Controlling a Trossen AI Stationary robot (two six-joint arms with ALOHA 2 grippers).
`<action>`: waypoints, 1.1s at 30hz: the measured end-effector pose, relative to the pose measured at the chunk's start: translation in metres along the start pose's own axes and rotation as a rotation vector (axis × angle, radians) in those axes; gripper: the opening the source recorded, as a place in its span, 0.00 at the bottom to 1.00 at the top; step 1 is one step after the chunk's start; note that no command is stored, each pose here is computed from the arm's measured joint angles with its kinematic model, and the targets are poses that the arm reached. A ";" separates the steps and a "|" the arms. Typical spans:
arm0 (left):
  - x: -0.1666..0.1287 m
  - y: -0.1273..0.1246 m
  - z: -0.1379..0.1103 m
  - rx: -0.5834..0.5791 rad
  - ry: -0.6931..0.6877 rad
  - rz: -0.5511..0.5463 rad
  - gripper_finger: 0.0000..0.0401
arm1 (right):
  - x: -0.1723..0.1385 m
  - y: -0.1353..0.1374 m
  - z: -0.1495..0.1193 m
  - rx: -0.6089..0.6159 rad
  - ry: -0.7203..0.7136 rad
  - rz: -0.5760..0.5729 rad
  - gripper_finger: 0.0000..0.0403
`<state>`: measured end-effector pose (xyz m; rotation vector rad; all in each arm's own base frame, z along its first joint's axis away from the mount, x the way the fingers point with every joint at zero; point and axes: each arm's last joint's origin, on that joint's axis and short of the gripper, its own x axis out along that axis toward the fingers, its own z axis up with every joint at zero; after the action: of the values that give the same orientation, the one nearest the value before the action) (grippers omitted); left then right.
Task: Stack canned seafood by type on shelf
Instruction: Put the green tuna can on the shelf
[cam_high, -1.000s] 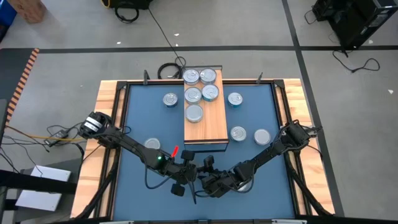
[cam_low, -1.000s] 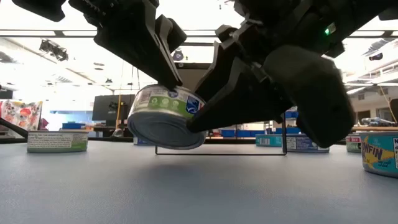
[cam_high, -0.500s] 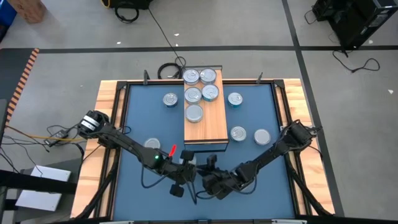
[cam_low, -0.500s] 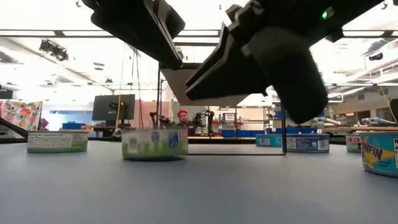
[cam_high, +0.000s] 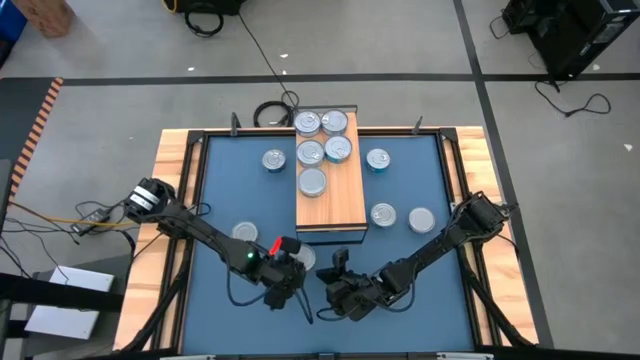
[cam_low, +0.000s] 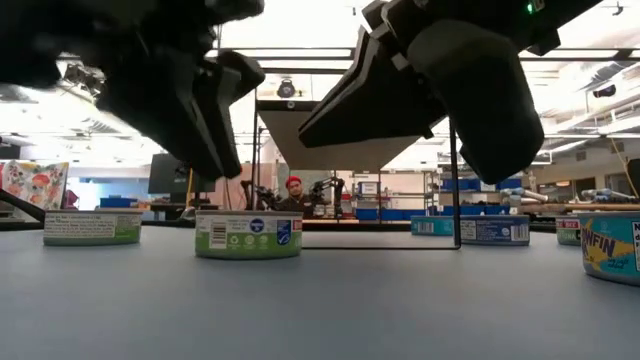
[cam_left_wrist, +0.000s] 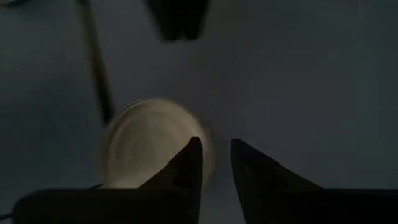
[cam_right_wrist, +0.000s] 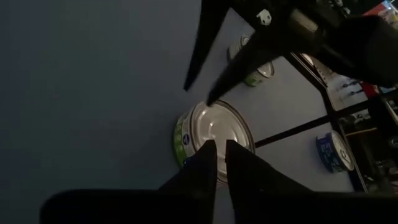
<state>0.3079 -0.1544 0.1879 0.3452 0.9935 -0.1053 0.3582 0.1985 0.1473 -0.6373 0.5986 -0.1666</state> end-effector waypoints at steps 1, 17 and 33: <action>0.001 0.000 -0.002 0.002 0.005 0.018 0.23 | 0.000 0.000 0.000 -0.001 0.000 0.001 0.12; 0.017 0.000 -0.027 0.070 0.050 0.017 0.23 | 0.001 0.000 -0.001 -0.001 0.002 0.001 0.12; 0.024 -0.003 -0.030 0.188 0.076 0.018 0.16 | 0.001 0.000 -0.001 -0.006 0.004 0.002 0.13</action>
<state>0.2967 -0.1453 0.1522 0.5336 1.0582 -0.1706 0.3584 0.1977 0.1460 -0.6427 0.6039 -0.1645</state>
